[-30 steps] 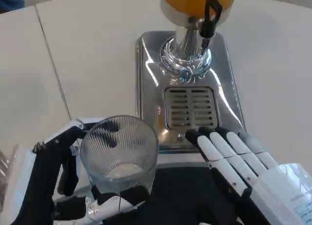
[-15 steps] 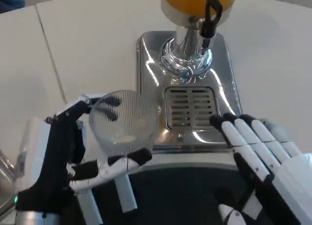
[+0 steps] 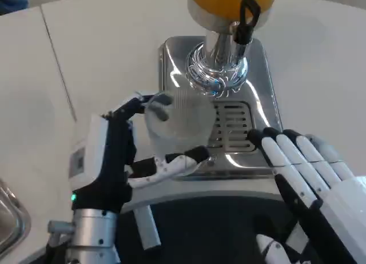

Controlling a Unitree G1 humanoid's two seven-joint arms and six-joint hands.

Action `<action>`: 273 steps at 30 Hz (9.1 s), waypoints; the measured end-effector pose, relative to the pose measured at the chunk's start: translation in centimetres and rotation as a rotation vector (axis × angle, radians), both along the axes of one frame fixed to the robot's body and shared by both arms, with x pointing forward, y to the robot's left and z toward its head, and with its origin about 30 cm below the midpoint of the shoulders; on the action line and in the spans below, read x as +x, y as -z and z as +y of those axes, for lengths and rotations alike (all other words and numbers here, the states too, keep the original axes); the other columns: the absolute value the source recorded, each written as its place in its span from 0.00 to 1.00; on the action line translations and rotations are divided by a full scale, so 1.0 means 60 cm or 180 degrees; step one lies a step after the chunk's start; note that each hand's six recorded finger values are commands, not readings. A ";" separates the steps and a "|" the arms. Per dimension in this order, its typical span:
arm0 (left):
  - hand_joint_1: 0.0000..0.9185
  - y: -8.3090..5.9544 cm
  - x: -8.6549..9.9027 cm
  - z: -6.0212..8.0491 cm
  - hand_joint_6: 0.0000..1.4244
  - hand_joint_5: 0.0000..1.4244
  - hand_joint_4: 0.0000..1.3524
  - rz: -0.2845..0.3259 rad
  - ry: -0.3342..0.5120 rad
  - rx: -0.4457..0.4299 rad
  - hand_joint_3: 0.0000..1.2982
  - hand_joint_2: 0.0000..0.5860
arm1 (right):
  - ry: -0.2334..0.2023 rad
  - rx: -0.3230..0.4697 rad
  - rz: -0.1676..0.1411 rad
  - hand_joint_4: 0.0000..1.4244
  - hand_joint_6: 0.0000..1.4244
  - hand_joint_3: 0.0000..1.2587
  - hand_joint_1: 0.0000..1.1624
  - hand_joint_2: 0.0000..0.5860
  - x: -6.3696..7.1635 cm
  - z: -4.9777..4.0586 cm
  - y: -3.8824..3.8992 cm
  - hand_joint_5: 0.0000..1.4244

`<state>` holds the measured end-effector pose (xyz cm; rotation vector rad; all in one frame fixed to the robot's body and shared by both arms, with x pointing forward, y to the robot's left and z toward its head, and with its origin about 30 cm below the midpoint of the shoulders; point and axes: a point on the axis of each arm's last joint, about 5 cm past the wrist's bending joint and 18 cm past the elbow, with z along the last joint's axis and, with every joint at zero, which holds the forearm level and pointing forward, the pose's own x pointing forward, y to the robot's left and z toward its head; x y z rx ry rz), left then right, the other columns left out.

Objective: Grasp the cup under the faucet to collect the drink, then remove the cup.

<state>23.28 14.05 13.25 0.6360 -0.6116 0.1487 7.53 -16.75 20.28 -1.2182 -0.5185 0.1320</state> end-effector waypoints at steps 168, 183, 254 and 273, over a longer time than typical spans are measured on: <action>0.00 -0.025 -0.157 0.103 0.00 0.00 0.00 0.0475 -0.0177 0.2436 0.00 0.06 | -0.0192 0.2432 -0.0563 0.00 0.00 0.00 0.00 0.94 0.216 0.081 -0.101 0.00; 0.00 -0.021 -0.157 0.101 0.00 0.00 0.00 0.0518 -0.0234 0.2393 0.00 0.06 | -0.0393 0.2393 -0.0178 0.00 0.00 0.00 0.00 0.94 0.226 0.096 -0.085 0.00; 0.00 -0.018 -0.059 0.071 0.00 0.00 0.00 0.0435 -0.0474 0.2157 0.00 0.07 | -0.0216 0.0290 0.0029 0.00 0.01 0.06 0.00 0.98 0.227 0.084 -0.147 0.00; 0.00 -0.020 -0.041 0.057 0.01 0.00 0.00 0.0410 -0.0408 0.2145 0.00 0.08 | 0.0038 0.1000 -0.0054 0.00 0.00 0.03 0.00 1.00 0.206 0.068 -0.120 0.00</action>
